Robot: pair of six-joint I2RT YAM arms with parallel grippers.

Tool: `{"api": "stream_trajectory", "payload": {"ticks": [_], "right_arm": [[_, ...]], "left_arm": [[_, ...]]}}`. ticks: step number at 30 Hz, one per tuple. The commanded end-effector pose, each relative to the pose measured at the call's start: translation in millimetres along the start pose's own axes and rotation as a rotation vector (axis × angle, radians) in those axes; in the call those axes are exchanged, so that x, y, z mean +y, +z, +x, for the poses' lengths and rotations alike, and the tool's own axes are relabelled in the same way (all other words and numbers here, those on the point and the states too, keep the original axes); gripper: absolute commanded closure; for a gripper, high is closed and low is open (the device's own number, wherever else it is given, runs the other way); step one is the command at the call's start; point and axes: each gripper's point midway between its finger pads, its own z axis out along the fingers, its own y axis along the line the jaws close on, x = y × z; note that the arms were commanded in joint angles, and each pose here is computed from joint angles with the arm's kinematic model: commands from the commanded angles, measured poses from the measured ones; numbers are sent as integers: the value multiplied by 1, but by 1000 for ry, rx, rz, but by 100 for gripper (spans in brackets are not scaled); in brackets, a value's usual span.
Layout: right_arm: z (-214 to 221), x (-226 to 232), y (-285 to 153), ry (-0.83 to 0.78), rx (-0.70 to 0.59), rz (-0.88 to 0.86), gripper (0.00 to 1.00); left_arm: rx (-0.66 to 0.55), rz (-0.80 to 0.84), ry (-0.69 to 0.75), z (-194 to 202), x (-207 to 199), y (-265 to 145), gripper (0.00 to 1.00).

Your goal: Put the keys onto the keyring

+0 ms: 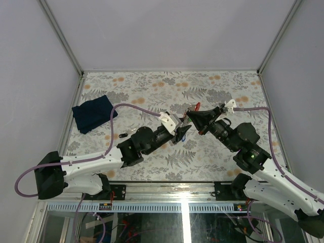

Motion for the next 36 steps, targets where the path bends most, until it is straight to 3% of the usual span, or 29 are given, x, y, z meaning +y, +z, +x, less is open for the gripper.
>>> {"api": "stream_trajectory", "payload": {"ticks": [1,5,10,26,36], "right_arm": [[-68,23,-5,61,-190,-77,100],[-70,28,-6,96,-196,-96,100],[-72,32,-6,124,-201,-114,100],[-81,21,-11,54,-219,-55,100],[-78,24,-9,73,-211,-71,100]], "left_arm": [[-100,-12,41,-22,3,2,63],[-102,-12,53,-19,3,3,63],[-113,-39,80,-18,9,1,53],[-202,117,174,-33,-7,-52,50],[-236,94,148,-52,-5,-42,45]]}}
